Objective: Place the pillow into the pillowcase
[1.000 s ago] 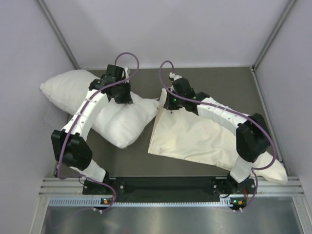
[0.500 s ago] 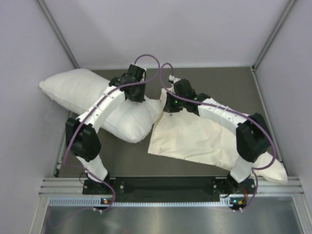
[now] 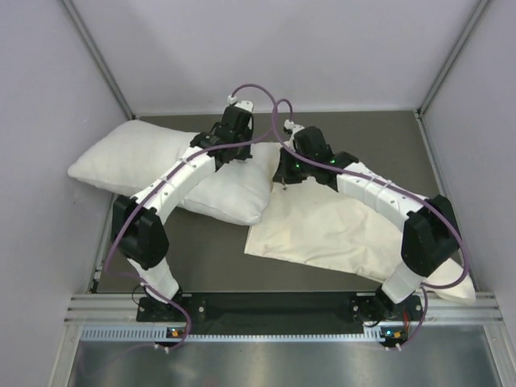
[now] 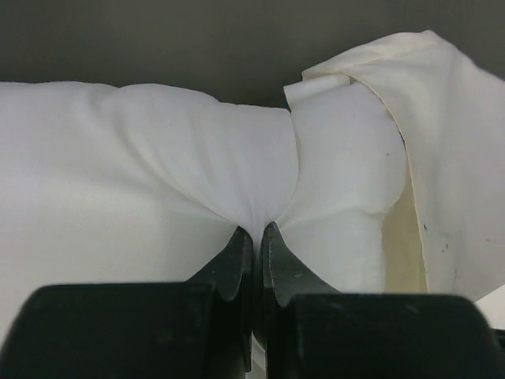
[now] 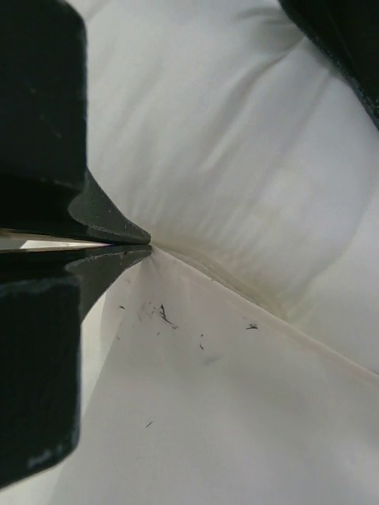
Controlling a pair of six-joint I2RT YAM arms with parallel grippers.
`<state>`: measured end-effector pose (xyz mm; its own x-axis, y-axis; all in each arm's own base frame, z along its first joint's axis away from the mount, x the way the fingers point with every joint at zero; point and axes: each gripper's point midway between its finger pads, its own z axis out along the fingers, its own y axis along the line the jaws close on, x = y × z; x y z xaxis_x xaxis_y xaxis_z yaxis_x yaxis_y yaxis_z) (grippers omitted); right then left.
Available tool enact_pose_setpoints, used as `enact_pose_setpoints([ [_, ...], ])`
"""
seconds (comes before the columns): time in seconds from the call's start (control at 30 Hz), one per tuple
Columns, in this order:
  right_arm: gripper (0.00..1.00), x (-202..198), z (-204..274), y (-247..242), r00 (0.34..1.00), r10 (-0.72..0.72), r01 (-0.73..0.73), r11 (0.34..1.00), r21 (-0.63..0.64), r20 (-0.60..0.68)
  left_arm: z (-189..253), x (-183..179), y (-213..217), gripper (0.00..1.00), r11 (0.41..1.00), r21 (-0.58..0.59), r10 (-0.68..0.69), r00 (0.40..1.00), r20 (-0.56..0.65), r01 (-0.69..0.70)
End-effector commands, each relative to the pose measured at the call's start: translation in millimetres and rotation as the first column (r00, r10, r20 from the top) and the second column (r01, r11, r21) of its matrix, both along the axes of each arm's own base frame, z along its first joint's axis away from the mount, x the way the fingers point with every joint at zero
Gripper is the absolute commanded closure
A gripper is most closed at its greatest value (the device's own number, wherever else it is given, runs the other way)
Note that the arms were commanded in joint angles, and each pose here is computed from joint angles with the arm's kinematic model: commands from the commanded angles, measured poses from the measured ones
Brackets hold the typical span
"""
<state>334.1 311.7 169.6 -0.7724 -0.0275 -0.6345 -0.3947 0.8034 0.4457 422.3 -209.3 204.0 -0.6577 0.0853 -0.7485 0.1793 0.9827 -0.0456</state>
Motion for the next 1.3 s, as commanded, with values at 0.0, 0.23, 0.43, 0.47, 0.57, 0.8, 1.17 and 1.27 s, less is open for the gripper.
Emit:
enact_pose_setpoints([
  [0.0, 1.00, 9.3, 53.3, -2.4, 0.995, -0.010, 0.003, 0.997, 0.074, 0.102, 91.7, 6.1, -41.8, 1.00, 0.984, -0.154, -0.041, 0.951, 0.308, 0.092],
  [0.23, 1.00, 5.8, 43.0, -3.0, 0.997, 0.002, -0.007, 0.998, 0.069, 0.073, 23.0, -10.7, -49.3, 1.00, 0.987, -0.123, -0.066, 0.954, 0.293, 0.106],
  [0.43, 0.84, 3.2, 27.1, -16.4, 0.997, -0.032, 0.031, 0.999, 0.015, 0.064, -13.4, -14.3, -36.1, 1.00, 0.996, -0.060, -0.051, 0.963, 0.266, 0.070],
  [0.47, 0.72, 0.9, 18.9, -21.0, 0.998, -0.041, 0.041, 0.999, -0.004, 0.055, -16.5, -15.2, -35.3, 1.00, 0.996, -0.054, -0.054, 0.964, 0.262, 0.071],
  [0.57, 0.39, -6.9, 10.6, -32.3, 0.994, -0.078, 0.082, 0.995, -0.049, 0.074, -25.1, -15.8, -31.1, 1.00, 0.998, -0.029, -0.048, 0.968, 0.246, 0.057],
  [0.8, 0.32, -9.4, -3.6, -40.7, 0.985, -0.138, 0.146, 0.987, -0.071, 0.107, -35.7, -19.8, -28.3, 1.00, 0.998, -0.029, -0.043, 0.971, 0.234, 0.051],
  [1.17, 0.37, 23.9, -28.0, -32.2, 0.973, -0.188, 0.203, 0.972, -0.120, 0.131, -32.7, -25.8, -21.6, 1.00, 0.999, -0.034, -0.032, 0.968, 0.247, 0.042],
  [1.27, 0.37, 28.2, -35.2, -26.0, 0.972, -0.191, 0.211, 0.966, -0.146, 0.139, -31.1, -25.8, -21.7, 1.00, 0.998, -0.034, -0.035, 0.967, 0.251, 0.045],
])
